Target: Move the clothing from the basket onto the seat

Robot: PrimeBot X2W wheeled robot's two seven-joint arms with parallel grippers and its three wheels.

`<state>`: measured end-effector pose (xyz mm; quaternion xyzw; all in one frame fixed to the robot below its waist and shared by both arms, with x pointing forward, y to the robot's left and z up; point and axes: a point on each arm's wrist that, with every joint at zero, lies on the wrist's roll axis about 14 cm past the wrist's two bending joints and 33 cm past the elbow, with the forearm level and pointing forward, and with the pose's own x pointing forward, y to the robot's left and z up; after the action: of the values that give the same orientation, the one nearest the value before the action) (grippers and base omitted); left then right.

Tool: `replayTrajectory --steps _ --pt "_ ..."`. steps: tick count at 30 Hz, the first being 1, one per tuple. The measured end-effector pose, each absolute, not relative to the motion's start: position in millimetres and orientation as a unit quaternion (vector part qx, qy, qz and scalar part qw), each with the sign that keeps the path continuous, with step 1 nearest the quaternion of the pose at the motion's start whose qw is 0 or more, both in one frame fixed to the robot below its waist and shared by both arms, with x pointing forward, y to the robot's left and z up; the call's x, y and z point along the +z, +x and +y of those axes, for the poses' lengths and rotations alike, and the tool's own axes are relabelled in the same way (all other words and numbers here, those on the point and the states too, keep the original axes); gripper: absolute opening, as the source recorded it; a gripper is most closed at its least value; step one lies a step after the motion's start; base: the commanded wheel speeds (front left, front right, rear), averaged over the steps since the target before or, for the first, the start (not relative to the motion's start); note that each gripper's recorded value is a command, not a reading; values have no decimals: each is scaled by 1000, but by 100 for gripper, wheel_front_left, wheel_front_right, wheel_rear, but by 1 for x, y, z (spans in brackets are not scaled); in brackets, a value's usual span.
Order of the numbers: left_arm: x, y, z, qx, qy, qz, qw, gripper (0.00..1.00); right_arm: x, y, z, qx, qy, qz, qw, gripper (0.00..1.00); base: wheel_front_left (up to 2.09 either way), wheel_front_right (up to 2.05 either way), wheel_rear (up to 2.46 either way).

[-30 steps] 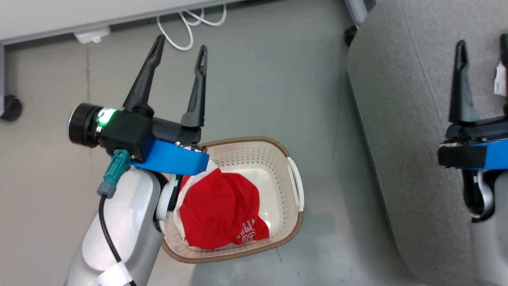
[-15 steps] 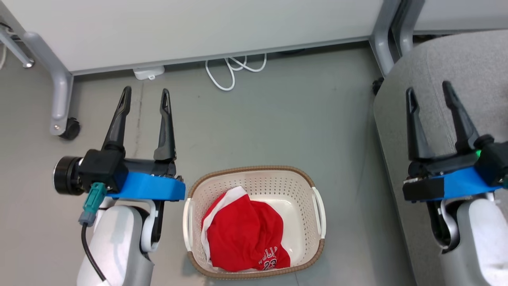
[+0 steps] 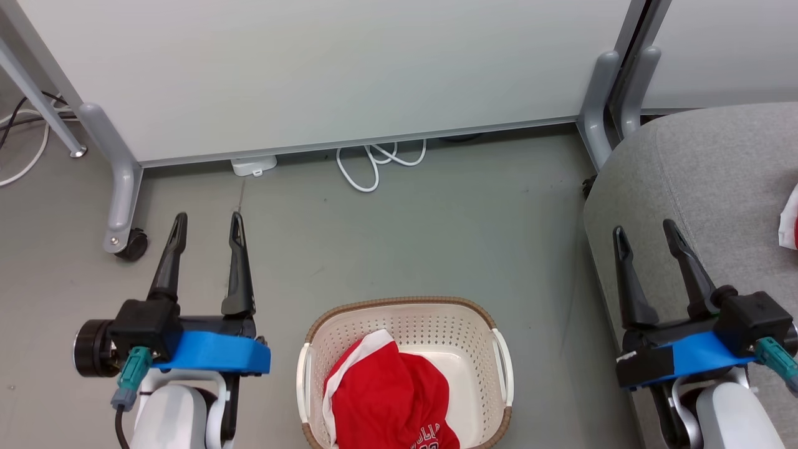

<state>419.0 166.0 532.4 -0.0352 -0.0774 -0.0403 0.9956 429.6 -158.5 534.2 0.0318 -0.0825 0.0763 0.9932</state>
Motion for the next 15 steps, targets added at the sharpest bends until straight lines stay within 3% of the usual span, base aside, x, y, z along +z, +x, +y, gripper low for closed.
replayTrajectory --steps 15 --pt "514 396 176 -26 -44 -50 997 100 512 409 -159 63 54 -51 995 100 0 0 0"
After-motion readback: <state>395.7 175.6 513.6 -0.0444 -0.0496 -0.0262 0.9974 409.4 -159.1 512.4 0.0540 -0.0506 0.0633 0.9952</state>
